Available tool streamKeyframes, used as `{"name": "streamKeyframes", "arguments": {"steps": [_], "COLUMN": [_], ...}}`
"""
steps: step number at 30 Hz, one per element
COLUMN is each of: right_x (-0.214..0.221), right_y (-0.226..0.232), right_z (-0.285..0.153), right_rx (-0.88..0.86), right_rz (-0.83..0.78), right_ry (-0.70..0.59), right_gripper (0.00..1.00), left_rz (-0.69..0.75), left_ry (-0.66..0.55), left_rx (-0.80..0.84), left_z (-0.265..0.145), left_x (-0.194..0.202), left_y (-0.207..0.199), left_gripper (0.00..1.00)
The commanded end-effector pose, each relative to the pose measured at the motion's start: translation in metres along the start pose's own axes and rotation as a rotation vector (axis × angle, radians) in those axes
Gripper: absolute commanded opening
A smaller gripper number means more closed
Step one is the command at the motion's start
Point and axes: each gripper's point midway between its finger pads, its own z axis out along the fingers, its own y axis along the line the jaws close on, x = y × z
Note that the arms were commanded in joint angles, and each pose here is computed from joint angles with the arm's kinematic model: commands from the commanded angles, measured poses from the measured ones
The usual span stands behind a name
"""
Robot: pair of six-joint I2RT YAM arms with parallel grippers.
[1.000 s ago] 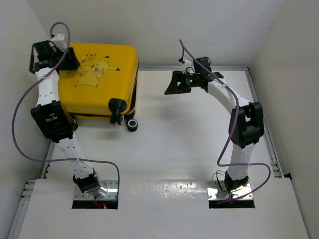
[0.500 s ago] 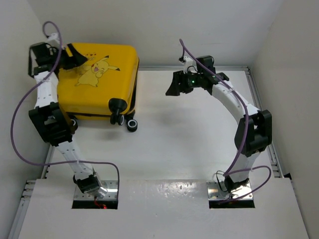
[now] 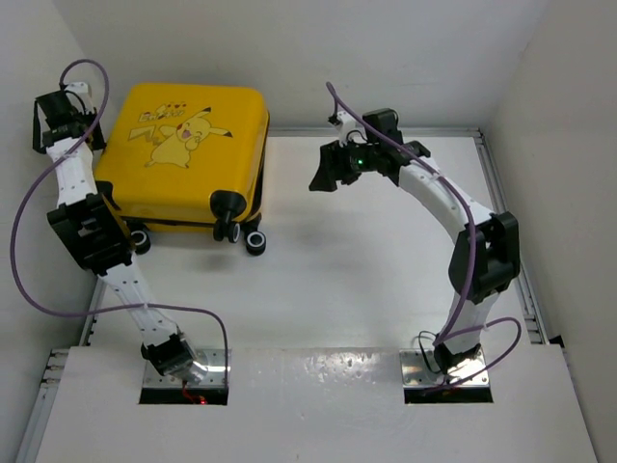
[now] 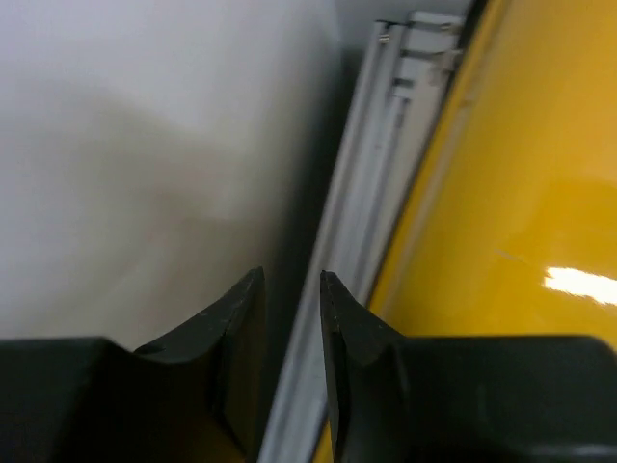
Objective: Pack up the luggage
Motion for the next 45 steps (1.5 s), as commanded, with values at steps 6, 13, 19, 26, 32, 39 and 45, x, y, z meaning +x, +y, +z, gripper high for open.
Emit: {"name": "streamKeyframes", "arguments": {"steps": [6, 13, 19, 26, 32, 39, 45], "right_x": [-0.025, 0.003, 0.029, 0.049, 0.045, 0.031, 0.020], "right_y": [0.032, 0.050, 0.037, 0.027, 0.024, 0.032, 0.033], "right_z": [-0.002, -0.009, -0.030, -0.040, -0.037, -0.027, -0.025], "right_rx": [-0.050, -0.022, 0.083, 0.107, 0.090, 0.015, 0.005], "right_rz": [-0.163, -0.257, -0.231, -0.183, -0.175, -0.200, -0.201], "right_ry": [-0.021, 0.077, 0.120, 0.126, 0.119, 0.061, 0.060], "right_gripper": [0.81, 1.00, 1.00, 1.00, 1.00, 1.00, 1.00], "left_rz": [0.122, 0.133, 0.013, -0.115, -0.076, 0.047, 0.095], "left_ry": [0.287, 0.303, 0.348, -0.004, -0.060, 0.118, 0.271], "left_rx": [0.371, 0.763, 0.901, 0.567, 0.158, 0.089, 0.116], "left_z": [0.015, -0.055, -0.087, -0.049, -0.021, -0.002, 0.021], "left_x": [0.096, 0.107, 0.108, -0.021, -0.055, 0.015, 0.076], "left_y": [-0.101, -0.269, -0.349, -0.249, -0.098, -0.038, -0.020], "left_gripper": [0.24, 0.18, 0.16, 0.16, 0.14, 0.25, 0.26]}}
